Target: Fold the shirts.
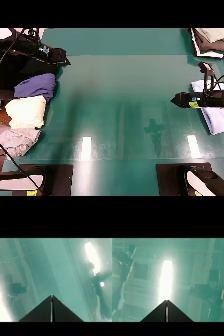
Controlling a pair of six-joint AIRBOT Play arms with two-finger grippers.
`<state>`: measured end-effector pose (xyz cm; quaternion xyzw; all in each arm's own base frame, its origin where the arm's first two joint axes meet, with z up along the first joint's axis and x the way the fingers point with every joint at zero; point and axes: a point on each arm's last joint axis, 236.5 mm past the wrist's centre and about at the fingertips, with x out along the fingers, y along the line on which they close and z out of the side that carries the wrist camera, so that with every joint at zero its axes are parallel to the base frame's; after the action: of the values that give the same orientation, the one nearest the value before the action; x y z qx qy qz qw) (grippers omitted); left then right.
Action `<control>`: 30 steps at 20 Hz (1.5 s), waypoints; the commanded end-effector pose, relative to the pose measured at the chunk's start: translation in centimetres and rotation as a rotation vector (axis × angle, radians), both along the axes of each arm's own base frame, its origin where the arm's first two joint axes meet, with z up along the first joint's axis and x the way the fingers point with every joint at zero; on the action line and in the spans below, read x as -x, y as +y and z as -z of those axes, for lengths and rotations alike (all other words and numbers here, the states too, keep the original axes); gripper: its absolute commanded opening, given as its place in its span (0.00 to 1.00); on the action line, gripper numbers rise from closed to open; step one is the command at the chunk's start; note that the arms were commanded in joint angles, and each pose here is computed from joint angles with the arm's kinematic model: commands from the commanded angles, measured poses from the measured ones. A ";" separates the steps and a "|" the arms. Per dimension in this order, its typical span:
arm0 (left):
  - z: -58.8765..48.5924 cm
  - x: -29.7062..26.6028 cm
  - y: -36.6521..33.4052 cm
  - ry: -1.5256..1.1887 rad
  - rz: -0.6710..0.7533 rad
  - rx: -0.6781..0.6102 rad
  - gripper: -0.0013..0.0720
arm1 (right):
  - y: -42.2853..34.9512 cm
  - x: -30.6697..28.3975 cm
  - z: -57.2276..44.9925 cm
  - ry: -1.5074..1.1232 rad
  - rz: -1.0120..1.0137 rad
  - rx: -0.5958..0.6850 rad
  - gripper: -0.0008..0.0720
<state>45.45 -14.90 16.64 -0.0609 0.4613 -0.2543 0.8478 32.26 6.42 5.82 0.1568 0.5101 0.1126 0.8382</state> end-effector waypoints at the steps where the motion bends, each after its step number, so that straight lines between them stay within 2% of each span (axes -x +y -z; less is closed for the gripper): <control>1: 0.0 0.0 0.0 -0.001 0.000 0.000 0.06 | 0.1 0.1 0.0 0.004 -0.003 -0.001 0.03; 11: -0.1 -0.1 0.0 -0.005 -0.002 0.002 0.06 | 0.2 0.5 0.2 0.021 -0.011 -0.002 0.03; 17: -1.8 -1.1 -1.4 -0.058 -0.011 0.093 0.06 | 0.2 0.6 0.2 0.024 -0.014 -0.003 0.03; 21: -2.5 -1.9 -1.4 -0.093 -0.030 0.109 0.06 | 0.4 0.8 0.3 0.033 -0.018 -0.008 0.03; 23: -2.5 -2.7 -0.8 -0.135 -0.040 0.075 0.07 | 0.5 1.1 0.3 0.043 -0.023 -0.013 0.03; 24: -2.4 -3.9 0.8 -0.197 -0.055 -0.004 0.39 | 0.6 1.1 0.4 0.046 -0.025 -0.013 0.03; 25: -2.2 -5.5 3.2 -0.250 -0.112 -0.101 0.82 | 0.6 1.2 0.4 0.049 -0.026 -0.015 0.03; 26: -2.0 -7.1 5.9 -0.296 -0.185 -0.190 0.85 | 0.6 1.4 0.5 0.058 -0.030 -0.015 0.03; 28: -1.0 -10.2 11.7 -0.361 -0.313 -0.346 0.85 | 0.8 2.0 0.7 0.084 -0.042 -0.018 0.03; 30: 1.7 -12.9 16.3 -0.366 -0.397 -0.376 0.85 | 0.9 2.5 0.8 0.105 -0.052 -0.020 0.03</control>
<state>54.68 -5.49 16.14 0.0096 0.3558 -0.0901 0.9302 30.49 7.11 5.22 0.1576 0.5426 0.1263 0.8153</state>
